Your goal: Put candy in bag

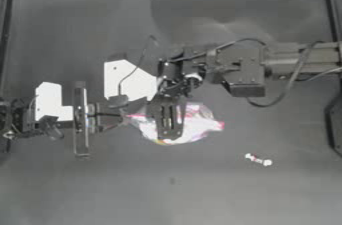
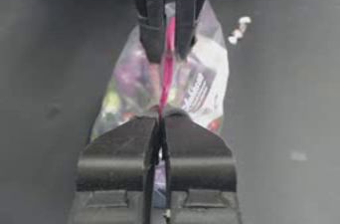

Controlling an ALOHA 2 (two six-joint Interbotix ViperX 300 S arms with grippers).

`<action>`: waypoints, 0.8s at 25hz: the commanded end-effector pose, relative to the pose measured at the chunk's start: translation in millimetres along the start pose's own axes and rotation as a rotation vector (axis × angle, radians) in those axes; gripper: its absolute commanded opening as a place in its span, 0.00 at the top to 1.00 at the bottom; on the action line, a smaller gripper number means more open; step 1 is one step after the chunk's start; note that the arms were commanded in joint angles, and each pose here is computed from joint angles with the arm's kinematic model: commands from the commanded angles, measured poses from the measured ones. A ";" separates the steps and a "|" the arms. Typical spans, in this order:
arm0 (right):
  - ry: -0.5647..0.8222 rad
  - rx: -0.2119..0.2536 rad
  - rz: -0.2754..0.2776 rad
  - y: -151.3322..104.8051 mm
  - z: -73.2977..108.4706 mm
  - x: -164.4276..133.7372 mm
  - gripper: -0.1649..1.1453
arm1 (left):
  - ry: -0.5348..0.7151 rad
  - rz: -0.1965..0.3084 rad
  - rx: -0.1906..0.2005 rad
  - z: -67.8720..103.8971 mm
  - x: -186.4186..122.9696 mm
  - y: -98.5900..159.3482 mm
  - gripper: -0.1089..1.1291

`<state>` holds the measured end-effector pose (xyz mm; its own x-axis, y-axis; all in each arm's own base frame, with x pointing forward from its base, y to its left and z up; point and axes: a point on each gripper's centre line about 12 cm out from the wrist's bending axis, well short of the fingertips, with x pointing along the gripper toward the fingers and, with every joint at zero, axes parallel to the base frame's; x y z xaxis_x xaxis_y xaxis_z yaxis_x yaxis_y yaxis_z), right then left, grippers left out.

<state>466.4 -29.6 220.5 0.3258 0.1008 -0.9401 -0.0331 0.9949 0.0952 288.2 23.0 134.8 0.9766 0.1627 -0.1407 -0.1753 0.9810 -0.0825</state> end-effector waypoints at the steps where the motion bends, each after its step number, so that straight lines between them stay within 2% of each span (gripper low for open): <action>1: -0.038 -0.002 -0.002 4.4 -2.2 -25.6 0.67 | -0.036 -0.001 -0.006 9.7 -1.7 -0.1 0.64; 12: -0.045 0.024 -0.006 6.0 -18.0 -34.4 0.67 | -0.038 -0.001 -0.007 10.1 -0.4 -0.3 0.64; 20: -0.054 0.061 -0.022 7.0 -33.7 -41.6 0.67 | -0.038 -0.002 -0.007 10.0 0.5 -0.9 0.64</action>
<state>428.1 -27.6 226.4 0.3314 0.0854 -0.9396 0.0355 0.9941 0.1028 291.0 22.6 137.8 0.9786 0.1615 -0.1271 -0.1729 0.9813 -0.0841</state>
